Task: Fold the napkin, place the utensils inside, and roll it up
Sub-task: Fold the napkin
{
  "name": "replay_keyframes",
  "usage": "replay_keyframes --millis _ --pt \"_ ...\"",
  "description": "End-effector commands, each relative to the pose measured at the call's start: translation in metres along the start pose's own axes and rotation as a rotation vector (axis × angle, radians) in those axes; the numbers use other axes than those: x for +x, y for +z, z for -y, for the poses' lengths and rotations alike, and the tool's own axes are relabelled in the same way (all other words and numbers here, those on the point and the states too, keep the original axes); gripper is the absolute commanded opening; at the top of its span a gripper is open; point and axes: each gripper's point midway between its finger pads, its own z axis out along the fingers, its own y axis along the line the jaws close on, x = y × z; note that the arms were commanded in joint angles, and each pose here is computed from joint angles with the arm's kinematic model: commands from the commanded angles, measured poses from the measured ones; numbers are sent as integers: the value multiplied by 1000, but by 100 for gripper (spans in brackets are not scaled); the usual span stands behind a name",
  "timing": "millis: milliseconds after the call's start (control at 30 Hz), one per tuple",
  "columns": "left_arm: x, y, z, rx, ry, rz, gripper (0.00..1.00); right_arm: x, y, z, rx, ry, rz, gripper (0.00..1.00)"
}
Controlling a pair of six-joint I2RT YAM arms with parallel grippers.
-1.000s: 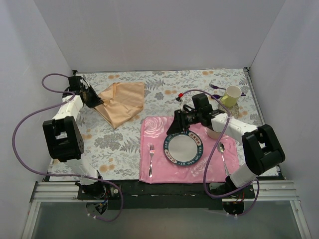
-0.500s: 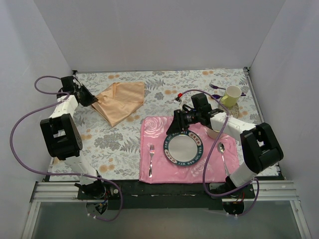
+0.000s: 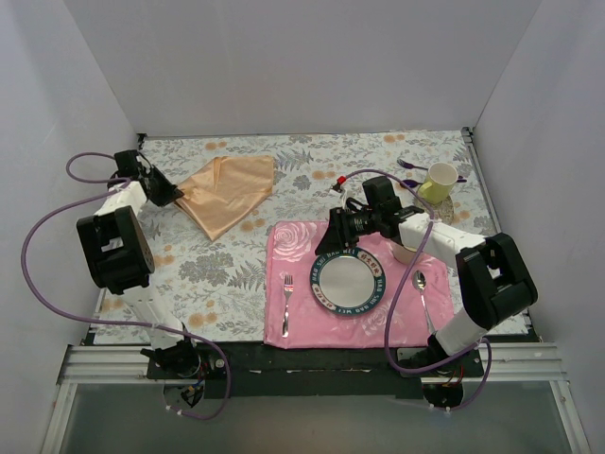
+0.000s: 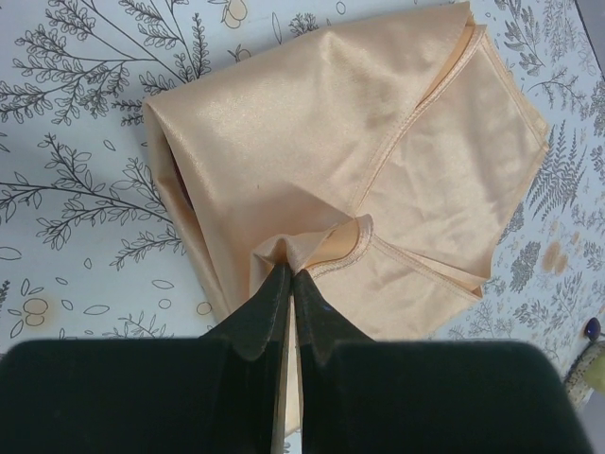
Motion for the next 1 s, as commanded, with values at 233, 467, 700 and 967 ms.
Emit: replay_keyframes --millis 233,467,700,967 --pt "-27 1 6 12 14 60 7 -14 0 -10 -33 -43 20 43" --pt "-65 -20 10 -69 66 185 41 -17 2 -10 -42 -37 23 43" --pt "-28 -33 35 97 71 114 40 -27 9 -13 -58 -56 32 43" --pt "-32 0 26 -22 92 144 48 -42 13 -17 -57 -76 41 43"
